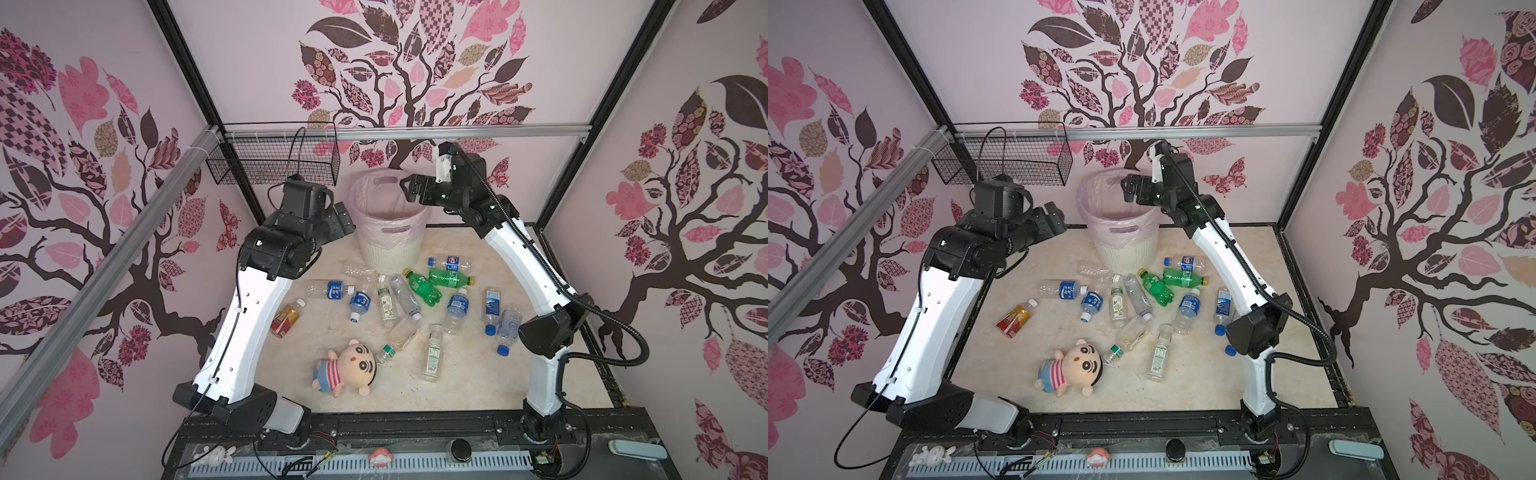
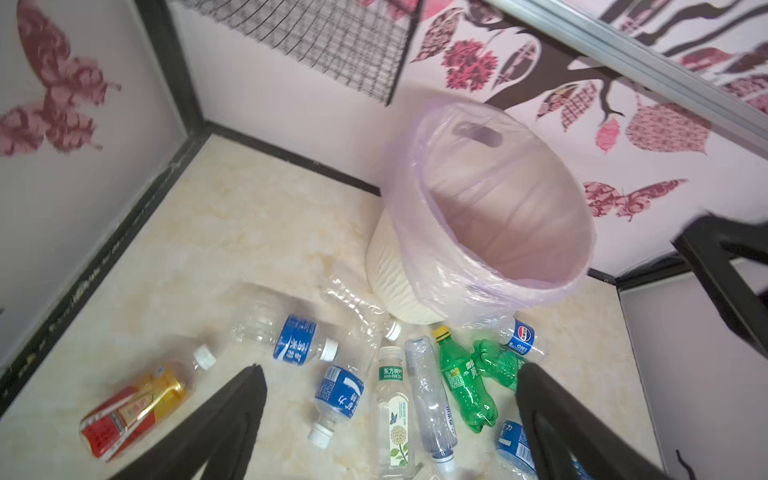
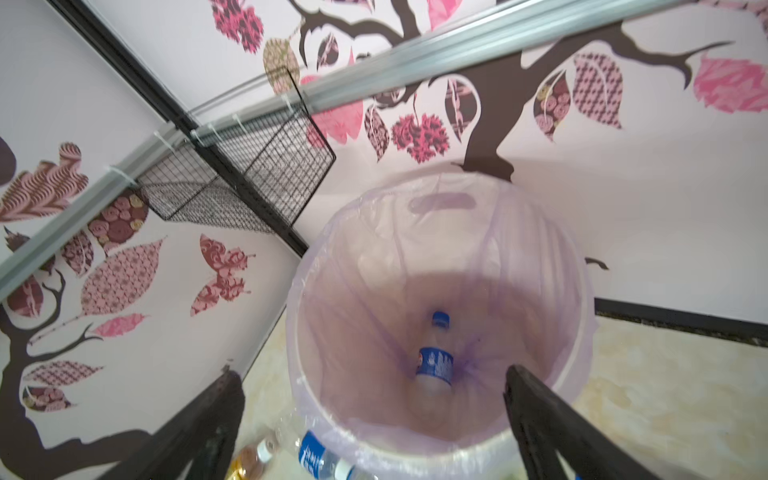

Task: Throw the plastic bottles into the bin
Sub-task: 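Lower the left gripper onto the red-and-gold bottle while the right arm withdraws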

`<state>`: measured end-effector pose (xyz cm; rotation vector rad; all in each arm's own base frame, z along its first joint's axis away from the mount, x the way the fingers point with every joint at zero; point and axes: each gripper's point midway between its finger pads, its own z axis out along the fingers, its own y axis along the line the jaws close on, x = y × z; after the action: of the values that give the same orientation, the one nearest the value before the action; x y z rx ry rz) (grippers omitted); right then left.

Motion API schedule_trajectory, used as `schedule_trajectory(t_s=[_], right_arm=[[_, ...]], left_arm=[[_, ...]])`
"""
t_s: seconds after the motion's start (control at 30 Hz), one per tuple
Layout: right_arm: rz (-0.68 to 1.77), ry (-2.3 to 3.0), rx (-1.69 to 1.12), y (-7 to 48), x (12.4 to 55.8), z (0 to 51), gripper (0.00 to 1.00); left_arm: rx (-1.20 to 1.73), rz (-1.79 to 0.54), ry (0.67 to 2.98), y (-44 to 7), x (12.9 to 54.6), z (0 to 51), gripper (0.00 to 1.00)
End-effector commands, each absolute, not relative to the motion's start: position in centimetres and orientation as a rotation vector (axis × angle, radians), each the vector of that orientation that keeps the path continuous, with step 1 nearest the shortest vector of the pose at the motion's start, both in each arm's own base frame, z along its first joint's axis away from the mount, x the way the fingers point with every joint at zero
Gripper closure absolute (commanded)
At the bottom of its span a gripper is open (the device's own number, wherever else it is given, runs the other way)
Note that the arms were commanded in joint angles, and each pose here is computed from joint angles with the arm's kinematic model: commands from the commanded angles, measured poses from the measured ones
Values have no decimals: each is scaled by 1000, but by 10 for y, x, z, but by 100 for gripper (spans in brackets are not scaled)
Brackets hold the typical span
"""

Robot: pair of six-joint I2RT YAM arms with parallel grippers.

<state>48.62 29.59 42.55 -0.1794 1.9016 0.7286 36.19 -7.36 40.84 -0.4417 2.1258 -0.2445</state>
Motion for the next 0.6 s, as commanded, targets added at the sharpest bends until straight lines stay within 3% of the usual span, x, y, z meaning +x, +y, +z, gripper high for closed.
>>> schedule_trajectory(t_s=[0.0,0.57], right_arm=[[684,1897,-238,289,440,445,0],[715,2098,-448,315,315,360,0]], left_arm=[[-612,-327,2237,-53,341,368,3],[-843,166,2387,40,316,261,3]])
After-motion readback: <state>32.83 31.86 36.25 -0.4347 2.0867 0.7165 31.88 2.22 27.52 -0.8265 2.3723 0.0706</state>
